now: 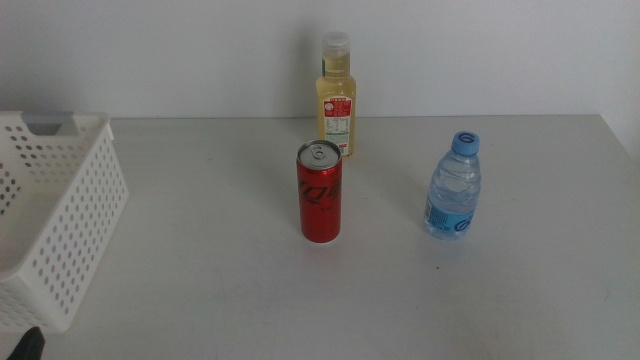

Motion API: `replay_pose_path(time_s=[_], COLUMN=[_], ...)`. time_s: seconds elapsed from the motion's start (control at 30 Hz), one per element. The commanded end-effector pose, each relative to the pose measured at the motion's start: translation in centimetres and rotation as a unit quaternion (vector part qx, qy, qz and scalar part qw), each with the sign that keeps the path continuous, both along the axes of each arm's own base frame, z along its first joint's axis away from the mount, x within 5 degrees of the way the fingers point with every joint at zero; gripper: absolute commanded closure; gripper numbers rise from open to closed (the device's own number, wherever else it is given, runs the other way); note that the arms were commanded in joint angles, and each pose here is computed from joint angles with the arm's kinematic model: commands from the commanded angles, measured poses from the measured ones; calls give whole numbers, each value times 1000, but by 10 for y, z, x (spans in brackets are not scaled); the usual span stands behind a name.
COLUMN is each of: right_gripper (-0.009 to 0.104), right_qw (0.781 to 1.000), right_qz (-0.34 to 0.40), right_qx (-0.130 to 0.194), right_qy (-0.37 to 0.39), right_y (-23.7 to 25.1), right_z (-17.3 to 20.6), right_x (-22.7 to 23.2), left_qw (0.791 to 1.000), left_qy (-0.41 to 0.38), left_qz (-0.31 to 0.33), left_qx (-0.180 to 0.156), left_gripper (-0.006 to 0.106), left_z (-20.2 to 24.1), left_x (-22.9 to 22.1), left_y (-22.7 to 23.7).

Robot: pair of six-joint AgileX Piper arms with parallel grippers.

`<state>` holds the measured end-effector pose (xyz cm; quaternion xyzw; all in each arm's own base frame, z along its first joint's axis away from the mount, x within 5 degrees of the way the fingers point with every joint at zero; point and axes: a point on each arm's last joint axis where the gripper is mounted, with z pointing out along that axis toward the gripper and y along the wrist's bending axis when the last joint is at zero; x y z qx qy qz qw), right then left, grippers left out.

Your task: Use arms to grab the bottles and put them into the dustbin to the left of the table.

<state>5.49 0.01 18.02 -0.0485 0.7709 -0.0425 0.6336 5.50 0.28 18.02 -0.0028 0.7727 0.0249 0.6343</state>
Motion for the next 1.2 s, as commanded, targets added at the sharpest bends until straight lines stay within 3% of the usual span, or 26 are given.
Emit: replay_pose_path(time_s=[0.0, 0.07, 0.2, 0.6, 1.17], right_gripper=[20, 20, 20, 20, 20], right_qw=[999, 999, 999, 999, 999], right_qz=[-4, -4, -4, -4, -4], right_qx=[-10, -10, -10, -10, -10], right_qy=[-51, -51, -51, -51, -51], right_y=[-1, -1, -1, -1, -1], right_z=[11, 11, 11, 11, 11], right_x=[-1, -1, -1, -1, -1], left_qw=[998, 996, 991, 966, 961], left_qy=[-47, -67, -102, -60, -88], left_qz=[-2, -14, -70, -243, -254], left_qx=[-31, -55, -56, -65, -72], left_gripper=[8, 8, 8, 8, 8], left_z=[9, 14, 25, 13, 1], left_x=[2, 6, 18, 56, 77], left_y=[-1, -3, -11, -58, -72])
